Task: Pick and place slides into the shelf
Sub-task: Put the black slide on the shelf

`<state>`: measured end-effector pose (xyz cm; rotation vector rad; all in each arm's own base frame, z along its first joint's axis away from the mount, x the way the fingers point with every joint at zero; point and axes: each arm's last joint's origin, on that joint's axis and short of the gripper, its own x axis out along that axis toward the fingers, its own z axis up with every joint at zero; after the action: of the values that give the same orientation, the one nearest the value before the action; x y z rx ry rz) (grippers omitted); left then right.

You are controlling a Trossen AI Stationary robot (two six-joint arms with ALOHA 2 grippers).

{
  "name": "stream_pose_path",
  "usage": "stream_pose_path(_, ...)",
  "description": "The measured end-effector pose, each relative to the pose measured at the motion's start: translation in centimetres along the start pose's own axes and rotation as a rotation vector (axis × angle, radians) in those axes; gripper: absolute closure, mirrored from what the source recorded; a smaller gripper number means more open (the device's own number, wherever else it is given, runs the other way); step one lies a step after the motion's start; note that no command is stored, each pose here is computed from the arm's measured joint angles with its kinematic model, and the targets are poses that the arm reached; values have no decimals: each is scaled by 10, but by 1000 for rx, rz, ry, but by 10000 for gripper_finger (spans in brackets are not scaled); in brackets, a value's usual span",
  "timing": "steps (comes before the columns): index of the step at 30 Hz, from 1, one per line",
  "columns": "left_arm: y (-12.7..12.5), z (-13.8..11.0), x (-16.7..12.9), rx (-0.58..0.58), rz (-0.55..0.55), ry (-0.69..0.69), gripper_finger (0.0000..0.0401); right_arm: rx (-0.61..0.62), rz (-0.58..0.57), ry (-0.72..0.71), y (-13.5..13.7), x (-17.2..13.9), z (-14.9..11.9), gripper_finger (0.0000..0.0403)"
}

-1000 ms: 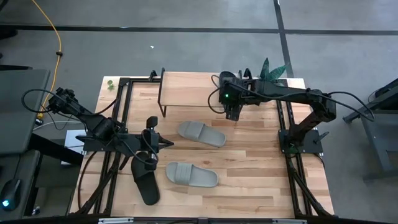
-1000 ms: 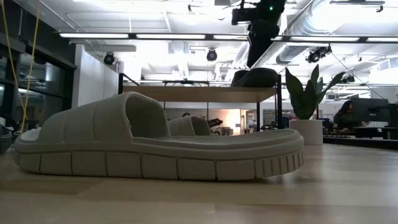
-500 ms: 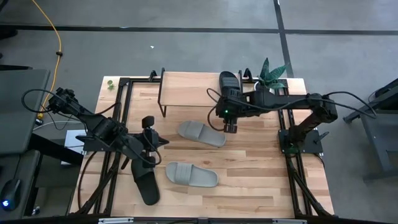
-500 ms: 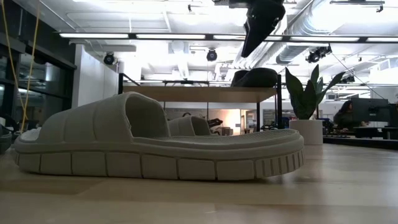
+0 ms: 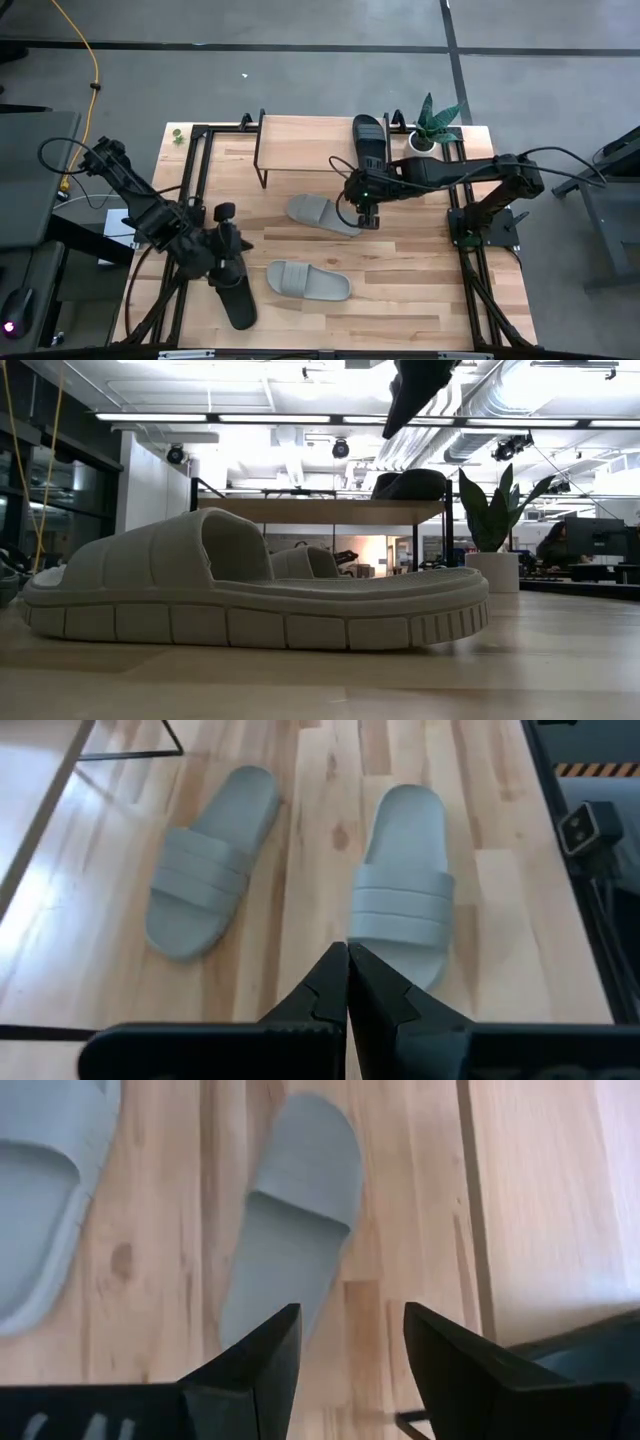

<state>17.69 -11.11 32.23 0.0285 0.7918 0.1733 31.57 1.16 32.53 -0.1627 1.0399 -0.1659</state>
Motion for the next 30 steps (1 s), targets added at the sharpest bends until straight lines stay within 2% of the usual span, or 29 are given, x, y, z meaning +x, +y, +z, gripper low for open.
stream_pose_path(7,-12,-12,-11,-34,-14,-1,400,110,21,-74,5,-1,7,233)
stream_pose_path(15,-27,-24,-5,-27,41,46,400,113,35,-144,9,-2,14,233)
stream_pose_path(23,-60,-41,33,-11,105,244,400,111,57,-150,23,-6,14,233)
stream_pose_path(30,-70,-69,58,-34,324,490,400,82,25,-162,34,-9,13,233)
